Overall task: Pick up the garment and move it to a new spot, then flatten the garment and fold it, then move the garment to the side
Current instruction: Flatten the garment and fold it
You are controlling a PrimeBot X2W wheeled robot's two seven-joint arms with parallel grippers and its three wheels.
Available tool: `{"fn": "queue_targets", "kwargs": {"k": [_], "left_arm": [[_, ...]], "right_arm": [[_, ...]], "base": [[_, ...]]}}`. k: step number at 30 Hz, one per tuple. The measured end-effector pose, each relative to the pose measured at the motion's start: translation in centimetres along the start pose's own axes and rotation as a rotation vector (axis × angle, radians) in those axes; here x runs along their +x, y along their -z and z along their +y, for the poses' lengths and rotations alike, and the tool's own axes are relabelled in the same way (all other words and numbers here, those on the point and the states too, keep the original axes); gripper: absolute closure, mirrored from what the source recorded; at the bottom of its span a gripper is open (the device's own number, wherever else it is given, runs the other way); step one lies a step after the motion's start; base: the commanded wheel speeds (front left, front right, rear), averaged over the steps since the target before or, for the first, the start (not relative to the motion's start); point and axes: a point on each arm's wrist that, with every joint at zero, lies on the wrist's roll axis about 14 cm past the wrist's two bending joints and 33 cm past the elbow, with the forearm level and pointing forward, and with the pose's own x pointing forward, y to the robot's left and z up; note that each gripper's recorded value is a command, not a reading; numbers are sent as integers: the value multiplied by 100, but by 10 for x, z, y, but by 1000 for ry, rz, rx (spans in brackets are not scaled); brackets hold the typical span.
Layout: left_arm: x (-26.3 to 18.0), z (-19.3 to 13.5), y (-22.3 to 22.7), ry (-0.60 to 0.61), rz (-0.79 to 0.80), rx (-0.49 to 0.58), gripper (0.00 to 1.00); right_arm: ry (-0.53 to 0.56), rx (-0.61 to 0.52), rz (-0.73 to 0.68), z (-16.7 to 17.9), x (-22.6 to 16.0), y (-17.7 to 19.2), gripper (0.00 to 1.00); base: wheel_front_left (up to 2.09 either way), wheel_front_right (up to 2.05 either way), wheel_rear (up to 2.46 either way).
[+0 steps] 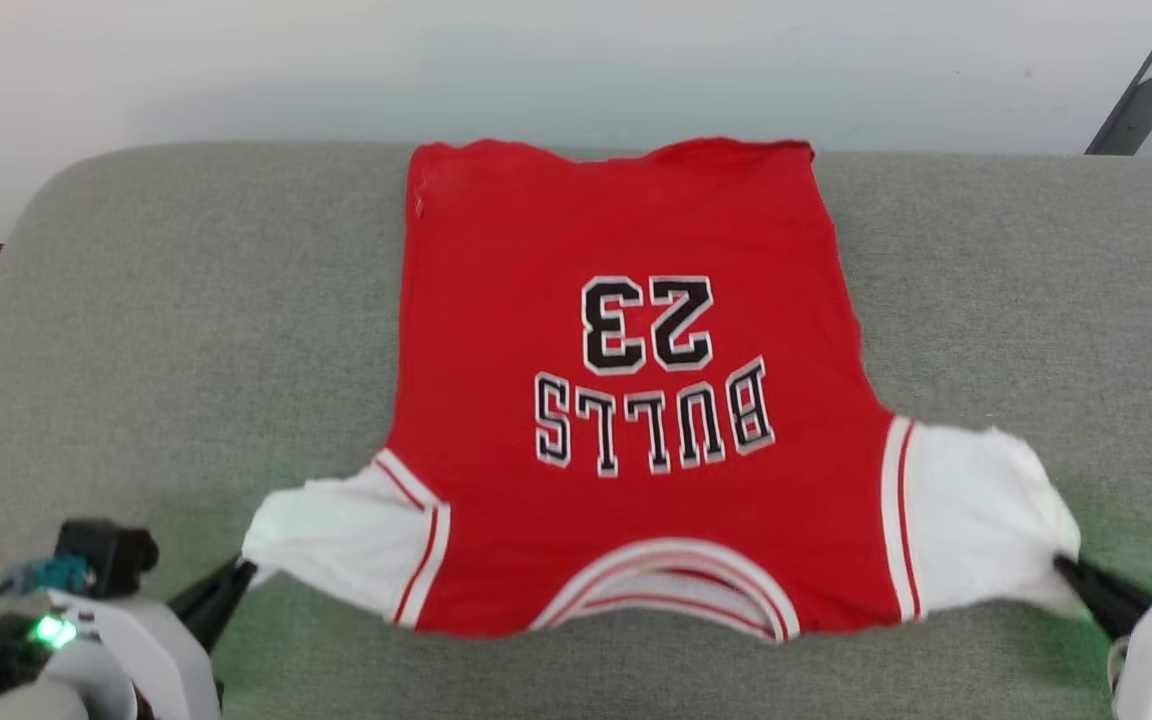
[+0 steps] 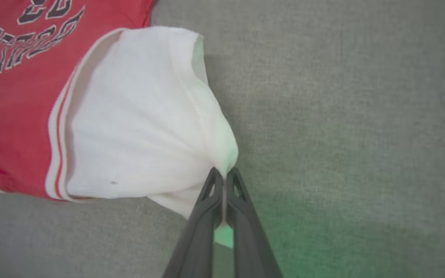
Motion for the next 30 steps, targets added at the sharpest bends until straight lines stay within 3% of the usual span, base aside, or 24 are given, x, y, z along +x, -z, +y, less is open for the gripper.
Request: {"fn": "queue_targets", "kwargs": {"k": [6, 17, 19, 20, 24, 30], "left_arm": [[-15, 1, 24, -39, 54, -25, 100], [-23, -4, 36, -69, 75, -62, 100], [-23, -5, 36, -71, 75, -65, 100], [-22, -6, 37, -72, 74, -65, 100], [-20, -7, 36, -75, 65, -70, 100], [-18, -10, 35, -72, 52, -75, 100]], "right_arm": [[4, 43, 140, 3, -18, 40, 100], [24, 93, 241, 10, -30, 60, 100], [33, 85, 247, 10, -28, 59, 56], [34, 80, 255, 11, -27, 58, 3], [19, 80, 268, 19, -22, 50, 0], [-8, 30, 124, 30, -7, -11, 0]], "base": [[0, 0, 0], [0, 0, 0], [0, 0, 0], [0, 0, 0], [0, 0, 0], [0, 0, 0]]}}
